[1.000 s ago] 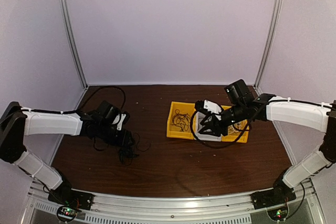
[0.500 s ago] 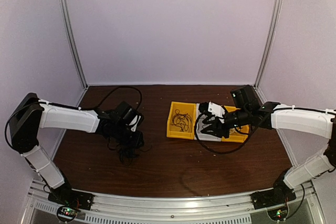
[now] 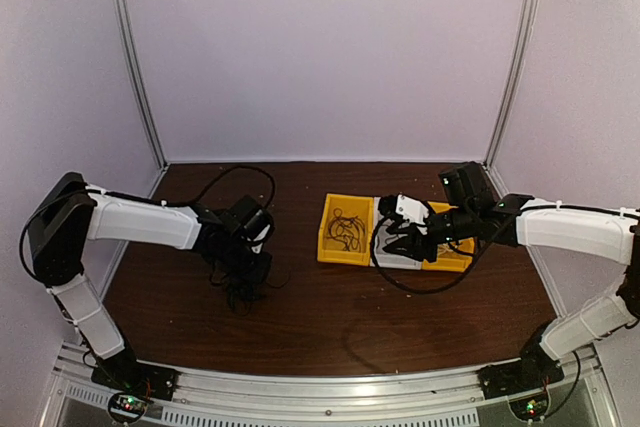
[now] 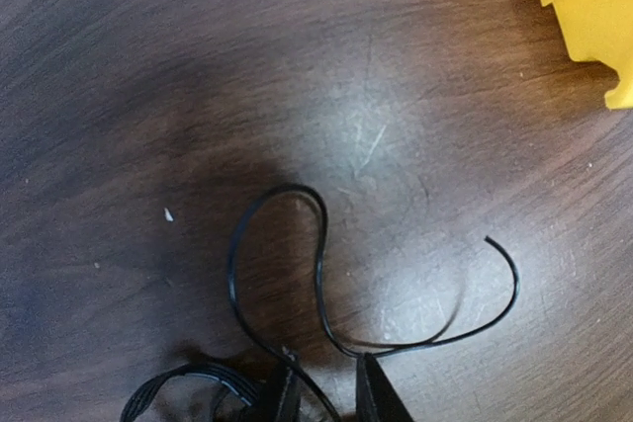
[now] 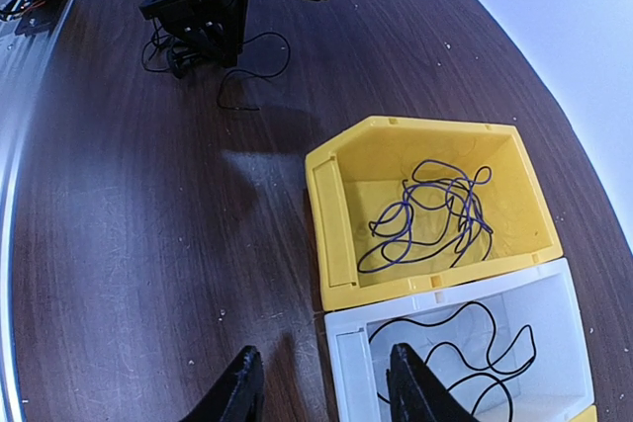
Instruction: Untangle the cables
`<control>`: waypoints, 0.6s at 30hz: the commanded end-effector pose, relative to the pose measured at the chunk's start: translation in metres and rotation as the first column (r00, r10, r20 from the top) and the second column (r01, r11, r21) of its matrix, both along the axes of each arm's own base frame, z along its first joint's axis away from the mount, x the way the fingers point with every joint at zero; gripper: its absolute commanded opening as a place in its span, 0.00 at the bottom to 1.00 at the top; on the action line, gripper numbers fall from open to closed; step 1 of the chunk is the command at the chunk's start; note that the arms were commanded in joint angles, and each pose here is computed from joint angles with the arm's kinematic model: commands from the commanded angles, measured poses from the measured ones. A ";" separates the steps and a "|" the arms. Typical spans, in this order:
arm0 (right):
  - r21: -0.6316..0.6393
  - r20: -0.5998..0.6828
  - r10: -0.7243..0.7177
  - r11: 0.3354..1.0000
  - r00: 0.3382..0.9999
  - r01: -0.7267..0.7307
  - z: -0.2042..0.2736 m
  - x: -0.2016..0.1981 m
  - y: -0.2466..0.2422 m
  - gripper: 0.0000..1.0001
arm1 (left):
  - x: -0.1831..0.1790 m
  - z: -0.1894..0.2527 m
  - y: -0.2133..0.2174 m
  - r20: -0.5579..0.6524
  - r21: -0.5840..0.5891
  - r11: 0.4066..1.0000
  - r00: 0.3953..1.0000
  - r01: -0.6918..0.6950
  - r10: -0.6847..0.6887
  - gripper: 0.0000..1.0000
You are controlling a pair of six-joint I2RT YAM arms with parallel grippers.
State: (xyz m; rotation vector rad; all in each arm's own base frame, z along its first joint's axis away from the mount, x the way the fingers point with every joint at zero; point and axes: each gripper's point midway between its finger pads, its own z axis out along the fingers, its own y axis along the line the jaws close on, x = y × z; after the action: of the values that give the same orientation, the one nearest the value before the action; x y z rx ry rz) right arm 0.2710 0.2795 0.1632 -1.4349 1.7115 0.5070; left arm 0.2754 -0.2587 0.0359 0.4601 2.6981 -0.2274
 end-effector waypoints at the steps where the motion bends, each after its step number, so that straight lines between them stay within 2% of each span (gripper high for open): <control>1: 0.001 0.025 -0.010 1.000 1.000 0.010 0.001 0.004 -0.001 0.44 | 0.007 0.003 -0.004 0.020 0.022 1.000 1.000 0.008 -0.009 0.19; 6: -0.011 0.033 -0.021 1.000 0.999 0.021 -0.001 0.006 -0.003 0.44 | 0.009 0.019 -0.013 0.035 -0.024 0.999 0.999 0.028 -0.027 0.01; 9: -0.015 0.036 -0.019 1.000 0.999 0.020 -0.002 0.006 -0.003 0.44 | 0.013 0.047 -0.019 0.075 -0.070 0.997 0.997 0.042 -0.036 0.00; 12: -0.017 0.039 -0.025 1.000 0.999 0.026 -0.002 0.007 -0.004 0.44 | 0.016 0.094 -0.028 0.145 -0.151 0.986 0.988 0.068 -0.046 0.00; 18: -0.019 0.033 -0.025 0.999 0.999 0.026 -0.004 0.008 -0.003 0.44 | 0.012 0.184 -0.038 0.278 -0.325 0.937 0.960 0.132 -0.039 0.00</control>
State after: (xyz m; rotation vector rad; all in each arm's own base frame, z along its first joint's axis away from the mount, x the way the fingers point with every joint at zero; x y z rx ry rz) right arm 0.2759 0.2778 0.1639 -1.4267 1.7080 0.4719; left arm 0.2908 -0.2854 0.1528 0.4570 2.4701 -0.4538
